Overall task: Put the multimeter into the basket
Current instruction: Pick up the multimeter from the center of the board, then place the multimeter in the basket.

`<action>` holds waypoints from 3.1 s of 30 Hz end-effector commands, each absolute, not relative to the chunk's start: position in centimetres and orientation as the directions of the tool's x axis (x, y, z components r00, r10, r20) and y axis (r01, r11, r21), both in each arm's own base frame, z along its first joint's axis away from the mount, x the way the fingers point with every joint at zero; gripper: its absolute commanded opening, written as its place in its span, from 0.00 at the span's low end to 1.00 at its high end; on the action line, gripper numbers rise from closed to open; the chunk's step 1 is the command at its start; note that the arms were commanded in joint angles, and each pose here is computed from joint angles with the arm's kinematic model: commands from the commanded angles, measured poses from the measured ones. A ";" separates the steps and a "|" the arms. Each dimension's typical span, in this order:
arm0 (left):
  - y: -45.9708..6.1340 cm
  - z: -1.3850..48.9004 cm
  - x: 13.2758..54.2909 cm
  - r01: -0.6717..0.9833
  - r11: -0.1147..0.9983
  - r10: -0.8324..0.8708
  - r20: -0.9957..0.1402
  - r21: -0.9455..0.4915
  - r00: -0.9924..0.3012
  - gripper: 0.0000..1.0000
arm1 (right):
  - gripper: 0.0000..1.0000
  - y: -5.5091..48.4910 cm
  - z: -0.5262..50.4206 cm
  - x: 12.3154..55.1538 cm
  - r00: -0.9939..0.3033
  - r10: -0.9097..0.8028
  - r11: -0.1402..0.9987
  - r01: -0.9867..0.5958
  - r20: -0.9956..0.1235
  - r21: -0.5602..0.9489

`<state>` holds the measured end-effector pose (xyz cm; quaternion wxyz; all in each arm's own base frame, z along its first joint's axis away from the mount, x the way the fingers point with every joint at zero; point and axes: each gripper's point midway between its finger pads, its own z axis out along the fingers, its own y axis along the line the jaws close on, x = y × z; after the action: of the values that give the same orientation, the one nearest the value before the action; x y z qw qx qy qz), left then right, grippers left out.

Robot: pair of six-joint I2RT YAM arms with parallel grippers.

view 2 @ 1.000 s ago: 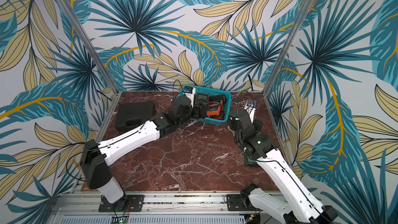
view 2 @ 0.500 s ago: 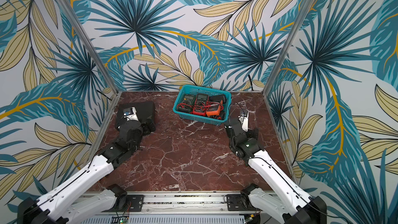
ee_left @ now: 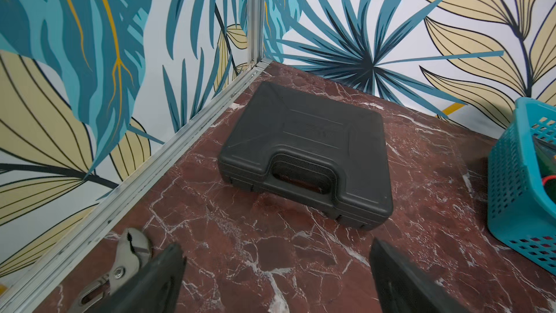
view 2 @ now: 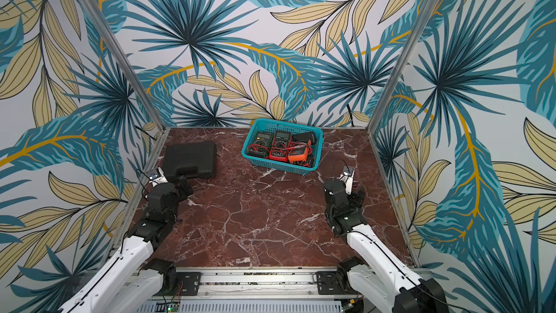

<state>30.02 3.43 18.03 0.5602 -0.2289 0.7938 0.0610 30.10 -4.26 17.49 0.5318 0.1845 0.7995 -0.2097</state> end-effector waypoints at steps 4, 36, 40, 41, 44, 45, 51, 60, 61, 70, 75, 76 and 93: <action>4.0 18.0 31.0 -0.424 0.888 -0.302 -0.922 -0.179 -0.243 1.00 | 1.00 -6.9 16.9 29.6 -0.363 0.247 0.803 0.596 -0.898 -0.020; 3.8 17.6 31.0 -0.401 0.894 -0.332 -0.895 -0.199 -0.297 1.00 | 0.99 -6.7 5.0 27.7 -0.729 0.625 0.780 0.561 -0.280 0.279; 3.8 17.8 31.0 -0.401 0.894 -0.331 -0.896 -0.199 -0.295 1.00 | 0.99 -4.9 4.8 27.8 -0.772 0.583 0.810 0.526 -0.255 0.258; 3.8 17.7 31.0 -0.401 0.894 -0.332 -0.896 -0.199 -0.295 1.00 | 0.99 -4.4 4.7 27.7 -0.782 0.573 0.817 0.521 -0.245 0.246; 3.8 17.7 31.0 -0.403 0.892 -0.336 -0.895 -0.203 -0.293 1.00 | 1.00 -3.6 4.3 27.7 -0.794 0.568 0.820 0.522 -0.218 0.235; 3.8 17.7 31.0 -0.403 0.892 -0.336 -0.895 -0.203 -0.293 1.00 | 1.00 -3.3 4.2 27.8 -0.797 0.566 0.821 0.520 -0.210 0.237; 3.7 17.5 31.0 -0.401 0.894 -0.335 -0.895 -0.202 -0.296 1.00 | 1.00 -3.3 3.8 27.7 -0.811 0.544 0.838 0.536 -0.216 0.098; 3.9 17.4 30.8 -0.403 0.895 -0.326 -0.896 -0.190 -0.302 1.00 | 1.00 -3.7 1.1 28.2 -0.802 0.573 0.815 0.578 -0.167 0.018; 3.9 17.4 30.7 -0.403 0.895 -0.326 -0.896 -0.190 -0.301 1.00 | 0.99 -3.7 0.9 28.1 -0.804 0.573 0.815 0.579 -0.159 0.013; 3.9 17.9 30.3 -0.405 0.894 -0.328 -0.899 -0.195 -0.292 1.00 | 0.41 -3.0 2.7 29.1 -0.798 0.567 0.822 0.565 -0.204 0.076; 3.9 17.7 30.1 -0.405 0.893 -0.334 -0.893 -0.197 -0.302 1.00 | 0.34 -2.8 8.2 30.0 -0.762 0.556 0.828 0.545 -0.333 0.134; 3.9 17.6 30.1 -0.406 0.892 -0.336 -0.891 -0.198 -0.305 1.00 | 0.31 -2.7 9.5 30.2 -0.751 0.553 0.829 0.540 -0.360 0.147; 3.4 17.7 30.0 -0.395 0.888 -0.370 -0.878 -0.237 -0.303 1.00 | 0.00 6.1 30.1 39.6 -0.655 0.370 0.929 0.265 -0.659 0.259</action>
<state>29.39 3.42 15.65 0.5217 -0.2288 0.8215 0.0260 37.89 4.11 30.36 0.3881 0.1925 0.8979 0.0776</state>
